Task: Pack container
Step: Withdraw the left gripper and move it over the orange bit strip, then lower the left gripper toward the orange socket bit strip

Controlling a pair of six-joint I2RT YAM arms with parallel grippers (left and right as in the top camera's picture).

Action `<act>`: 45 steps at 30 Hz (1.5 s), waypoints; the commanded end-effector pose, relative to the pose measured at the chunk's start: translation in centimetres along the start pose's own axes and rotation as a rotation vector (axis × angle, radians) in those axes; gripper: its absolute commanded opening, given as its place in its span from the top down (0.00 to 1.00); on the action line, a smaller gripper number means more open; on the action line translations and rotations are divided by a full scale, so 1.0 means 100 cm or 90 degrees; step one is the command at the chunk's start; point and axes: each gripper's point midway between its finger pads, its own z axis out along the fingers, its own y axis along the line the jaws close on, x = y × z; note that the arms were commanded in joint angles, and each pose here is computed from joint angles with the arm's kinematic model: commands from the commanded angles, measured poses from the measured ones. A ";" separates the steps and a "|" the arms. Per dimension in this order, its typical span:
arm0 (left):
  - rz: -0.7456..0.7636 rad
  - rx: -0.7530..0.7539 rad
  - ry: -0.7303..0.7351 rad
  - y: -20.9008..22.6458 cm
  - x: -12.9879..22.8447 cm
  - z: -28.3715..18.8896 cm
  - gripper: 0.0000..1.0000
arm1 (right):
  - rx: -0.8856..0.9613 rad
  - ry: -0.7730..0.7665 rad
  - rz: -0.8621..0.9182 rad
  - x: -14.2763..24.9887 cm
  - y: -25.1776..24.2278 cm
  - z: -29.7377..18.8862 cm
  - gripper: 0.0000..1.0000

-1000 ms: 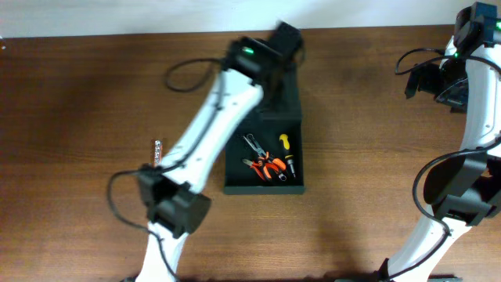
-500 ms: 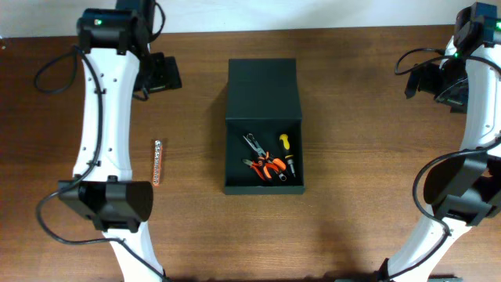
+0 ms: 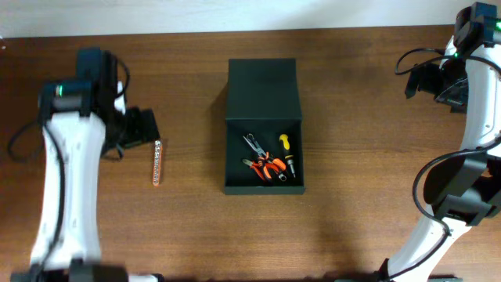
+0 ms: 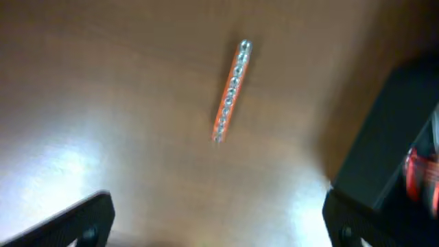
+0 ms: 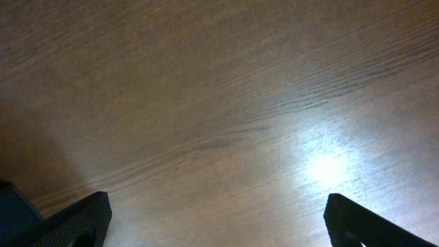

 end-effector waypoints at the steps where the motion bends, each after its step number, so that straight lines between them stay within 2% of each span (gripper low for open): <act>1: 0.043 0.033 -0.084 0.001 0.012 0.012 0.01 | -0.003 0.002 0.003 0.001 0.003 0.001 0.01; 7: 0.095 0.036 -0.139 -0.004 -0.001 0.040 0.01 | -0.003 0.002 0.003 0.001 0.003 0.001 0.01; 11: 0.126 0.034 -0.156 -0.012 -0.029 0.070 0.01 | -0.003 0.002 0.003 0.001 0.003 0.001 0.01; 14: 0.133 0.031 -0.112 -0.015 -0.030 0.103 0.01 | -0.003 0.002 0.003 0.001 0.003 0.001 0.01; 21: 0.146 0.032 0.055 -0.018 0.005 0.174 0.01 | -0.003 0.002 0.003 0.001 0.003 0.001 0.01; 45: 0.162 0.039 0.115 -0.020 0.019 0.207 0.01 | -0.003 0.002 0.003 0.001 0.003 0.001 0.01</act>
